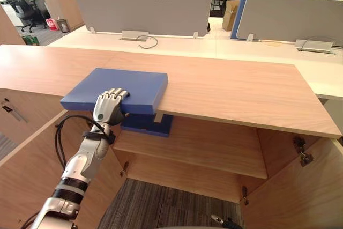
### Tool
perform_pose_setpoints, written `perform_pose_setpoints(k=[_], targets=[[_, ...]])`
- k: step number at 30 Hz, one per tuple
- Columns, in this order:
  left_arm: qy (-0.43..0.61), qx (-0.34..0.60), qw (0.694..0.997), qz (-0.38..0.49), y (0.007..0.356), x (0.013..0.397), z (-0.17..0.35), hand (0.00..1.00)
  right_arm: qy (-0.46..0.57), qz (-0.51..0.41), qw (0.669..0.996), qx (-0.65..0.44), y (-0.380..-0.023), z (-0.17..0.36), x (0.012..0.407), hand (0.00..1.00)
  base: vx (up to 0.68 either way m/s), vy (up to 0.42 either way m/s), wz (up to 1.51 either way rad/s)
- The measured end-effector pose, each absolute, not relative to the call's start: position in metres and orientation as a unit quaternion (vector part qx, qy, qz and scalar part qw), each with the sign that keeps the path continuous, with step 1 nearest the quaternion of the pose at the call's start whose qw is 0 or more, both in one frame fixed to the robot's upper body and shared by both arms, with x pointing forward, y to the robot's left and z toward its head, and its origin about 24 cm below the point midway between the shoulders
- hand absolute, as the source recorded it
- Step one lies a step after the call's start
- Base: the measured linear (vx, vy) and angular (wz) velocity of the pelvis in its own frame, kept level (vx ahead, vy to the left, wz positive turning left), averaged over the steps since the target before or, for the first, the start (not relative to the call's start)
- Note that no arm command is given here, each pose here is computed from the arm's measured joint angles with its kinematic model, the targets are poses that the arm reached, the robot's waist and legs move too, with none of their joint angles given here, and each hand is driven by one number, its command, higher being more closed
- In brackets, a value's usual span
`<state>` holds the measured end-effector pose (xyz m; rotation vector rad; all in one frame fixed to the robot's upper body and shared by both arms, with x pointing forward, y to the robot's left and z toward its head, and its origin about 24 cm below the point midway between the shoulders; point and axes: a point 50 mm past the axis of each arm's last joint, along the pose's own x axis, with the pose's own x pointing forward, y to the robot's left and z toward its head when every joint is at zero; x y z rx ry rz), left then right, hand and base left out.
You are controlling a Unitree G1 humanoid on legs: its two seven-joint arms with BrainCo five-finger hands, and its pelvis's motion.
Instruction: Walk over to the cabinet, pick up the folder, carry it to the office cabinet, place the folder inside the office cabinet, then close the office cabinet door
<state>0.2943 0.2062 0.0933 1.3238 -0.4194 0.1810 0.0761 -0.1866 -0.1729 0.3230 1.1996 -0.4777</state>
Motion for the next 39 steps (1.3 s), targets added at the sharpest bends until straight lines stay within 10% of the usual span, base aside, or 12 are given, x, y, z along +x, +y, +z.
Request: perform_pose_setpoints(k=[9, 14, 26, 31, 39], targets=[[-0.277, 0.152, 0.945, 0.082, 0.19, 0.239, 0.138, 1.0, 0.561, -0.238, 0.775, 0.166, -0.19, -0.174, 0.066, 0.0, 0.0, 0.0, 0.0], [-0.237, -0.167, 0.957, -0.023, 0.162, 0.204, 0.119, 1.0, 0.563, -0.234, 0.774, 0.17, -0.19, -0.175, 0.064, 0.0, -0.01, 0.006, 0.01], [-0.142, -0.326, 0.934, 0.013, 0.17, 0.189, 0.083, 1.0, 0.549, -0.219, 0.788, 0.171, -0.184, -0.173, 0.07, 0.0, -0.03, 0.015, 0.02], [-0.148, -0.338, 0.929, 0.018, 0.17, 0.169, 0.09, 1.0, 0.281, -0.192, 0.918, 0.204, -0.179, -0.098, 0.152, 0.0, -0.05, 0.002, -0.04], [-0.191, -0.266, 0.945, 0.016, 0.184, 0.161, 0.111, 1.0, -0.044, -0.277, 0.934, 0.223, -0.231, 0.022, 0.201, 0.0, -0.06, 0.025, -0.07]])
